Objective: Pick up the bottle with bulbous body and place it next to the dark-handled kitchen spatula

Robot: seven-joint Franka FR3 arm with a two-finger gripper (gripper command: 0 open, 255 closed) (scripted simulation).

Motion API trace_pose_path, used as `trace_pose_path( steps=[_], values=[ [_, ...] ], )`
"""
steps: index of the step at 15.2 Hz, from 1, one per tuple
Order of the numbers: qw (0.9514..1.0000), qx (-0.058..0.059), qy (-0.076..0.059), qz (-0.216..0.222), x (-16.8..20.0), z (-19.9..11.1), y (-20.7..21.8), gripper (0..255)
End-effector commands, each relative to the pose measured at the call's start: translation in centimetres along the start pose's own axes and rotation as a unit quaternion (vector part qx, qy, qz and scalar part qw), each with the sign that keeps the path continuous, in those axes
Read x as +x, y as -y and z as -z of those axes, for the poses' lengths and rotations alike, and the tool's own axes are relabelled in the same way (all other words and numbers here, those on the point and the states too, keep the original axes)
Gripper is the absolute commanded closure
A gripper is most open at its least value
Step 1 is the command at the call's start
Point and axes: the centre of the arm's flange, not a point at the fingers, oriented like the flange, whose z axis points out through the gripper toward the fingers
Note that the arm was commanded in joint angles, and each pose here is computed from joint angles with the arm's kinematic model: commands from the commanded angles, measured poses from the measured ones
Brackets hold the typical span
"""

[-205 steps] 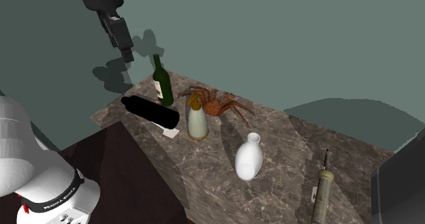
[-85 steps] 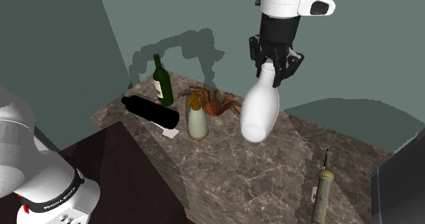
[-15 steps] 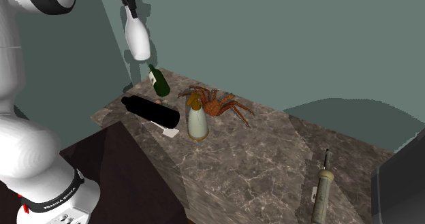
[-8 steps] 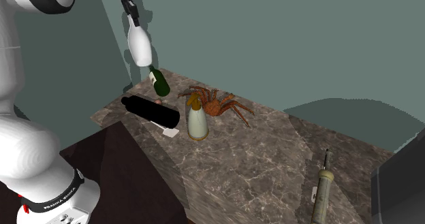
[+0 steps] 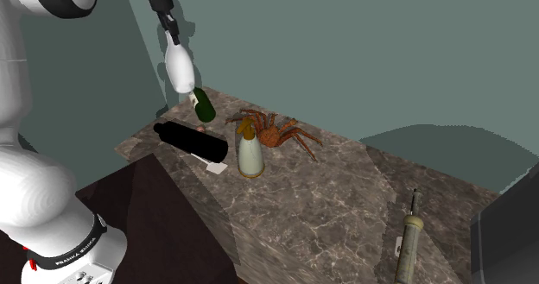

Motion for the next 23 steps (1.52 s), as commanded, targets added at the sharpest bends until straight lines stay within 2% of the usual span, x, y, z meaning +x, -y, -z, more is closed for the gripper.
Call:
trace_pose_path(
  steps=[1,23],
  values=[
    [1.0000,0.000,0.000,0.000,0.0,-0.9,0.0,255],
    [1.0000,0.000,0.000,0.000,-0.6,-12.5,0.1,255]
  ],
)
